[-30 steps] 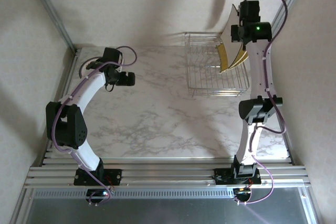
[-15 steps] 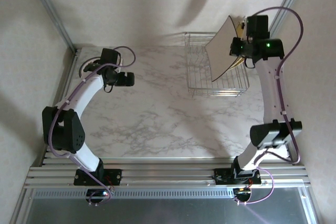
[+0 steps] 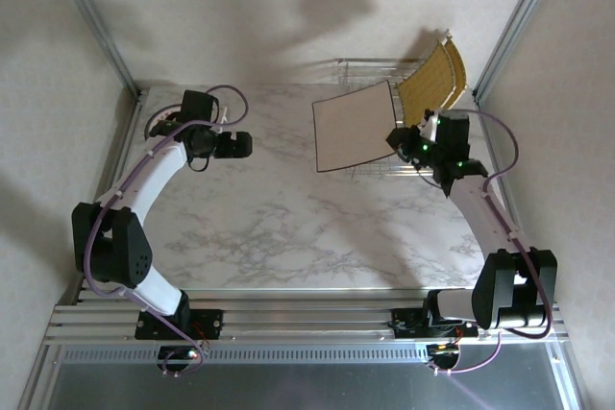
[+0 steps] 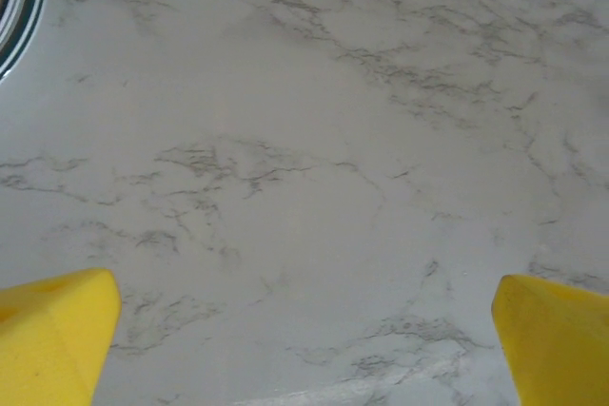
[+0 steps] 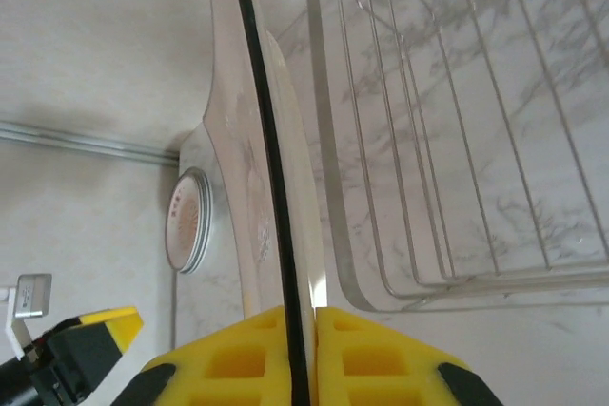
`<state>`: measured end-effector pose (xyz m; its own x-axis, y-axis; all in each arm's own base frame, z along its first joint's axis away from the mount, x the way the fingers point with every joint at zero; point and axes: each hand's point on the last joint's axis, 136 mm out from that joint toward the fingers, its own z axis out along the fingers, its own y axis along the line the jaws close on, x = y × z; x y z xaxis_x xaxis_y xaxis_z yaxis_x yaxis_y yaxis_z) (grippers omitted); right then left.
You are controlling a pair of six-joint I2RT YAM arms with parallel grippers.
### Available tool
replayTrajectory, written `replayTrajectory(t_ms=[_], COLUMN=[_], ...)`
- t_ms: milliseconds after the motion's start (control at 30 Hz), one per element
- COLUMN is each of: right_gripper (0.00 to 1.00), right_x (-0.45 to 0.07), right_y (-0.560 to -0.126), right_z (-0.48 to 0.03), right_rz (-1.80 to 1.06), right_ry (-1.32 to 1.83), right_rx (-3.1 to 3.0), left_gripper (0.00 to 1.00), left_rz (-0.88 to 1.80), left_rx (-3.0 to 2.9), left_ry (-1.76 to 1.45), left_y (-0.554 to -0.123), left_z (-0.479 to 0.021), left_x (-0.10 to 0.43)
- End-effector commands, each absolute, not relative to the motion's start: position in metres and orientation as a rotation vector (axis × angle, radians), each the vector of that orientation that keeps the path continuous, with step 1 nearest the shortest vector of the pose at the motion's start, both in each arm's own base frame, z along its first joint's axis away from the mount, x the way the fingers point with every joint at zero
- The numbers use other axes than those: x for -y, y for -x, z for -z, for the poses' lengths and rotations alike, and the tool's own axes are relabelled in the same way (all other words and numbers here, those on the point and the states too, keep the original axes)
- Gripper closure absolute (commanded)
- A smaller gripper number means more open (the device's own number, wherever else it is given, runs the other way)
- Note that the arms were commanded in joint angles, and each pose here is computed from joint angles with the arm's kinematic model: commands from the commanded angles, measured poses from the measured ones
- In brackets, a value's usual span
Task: Unload the plates from the dish rack
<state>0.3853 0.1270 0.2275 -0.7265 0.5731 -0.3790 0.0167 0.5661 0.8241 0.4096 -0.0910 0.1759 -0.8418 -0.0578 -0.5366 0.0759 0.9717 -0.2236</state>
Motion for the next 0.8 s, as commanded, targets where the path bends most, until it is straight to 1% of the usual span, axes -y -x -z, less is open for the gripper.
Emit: replayTrajectory(t_ms=[0, 200, 267, 400, 500, 600, 767], right_gripper=[1.0, 1.0, 1.0, 1.0, 1.0, 1.0, 1.0], right_x=[-0.144, -0.149, -0.152, -0.157, -0.162, -0.168, -0.183], right_y=[-0.379, -0.374, -0.372, -0.372, -0.373, -0.375, -0.378], right_z=[-0.339, -0.318, -0.315, -0.306, -0.302, -0.299, -0.297], right_rz=[-1.381, -1.452, -1.479, -1.532, -1.56, -1.576, -1.611], right_ry=[-0.208, -0.197, -0.184, -0.18, -0.172, -0.162, -0.135], right_rx=[-1.745, -1.731, -1.722, -1.726, -1.732, -1.745, -1.764], left_gripper=[0.0, 0.0, 0.0, 0.0, 0.0, 0.01, 0.04], left_rz=[0.43, 0.572, 0.707, 1.074, 1.276, 1.397, 1.493], left_rx=[-2.501, -2.464, -2.421, -2.27, -2.162, -2.08, -2.005], left_ry=[-0.03, -0.049, -0.071, -0.108, -0.12, -0.133, -0.137], left_y=[-0.409, -0.412, -0.412, -0.41, -0.409, -0.41, -0.415], left_z=[-0.19, -0.195, -0.2, -0.219, -0.23, -0.238, -0.246], left_x=[0.106, 0.124, 0.139, 0.178, 0.197, 0.207, 0.218])
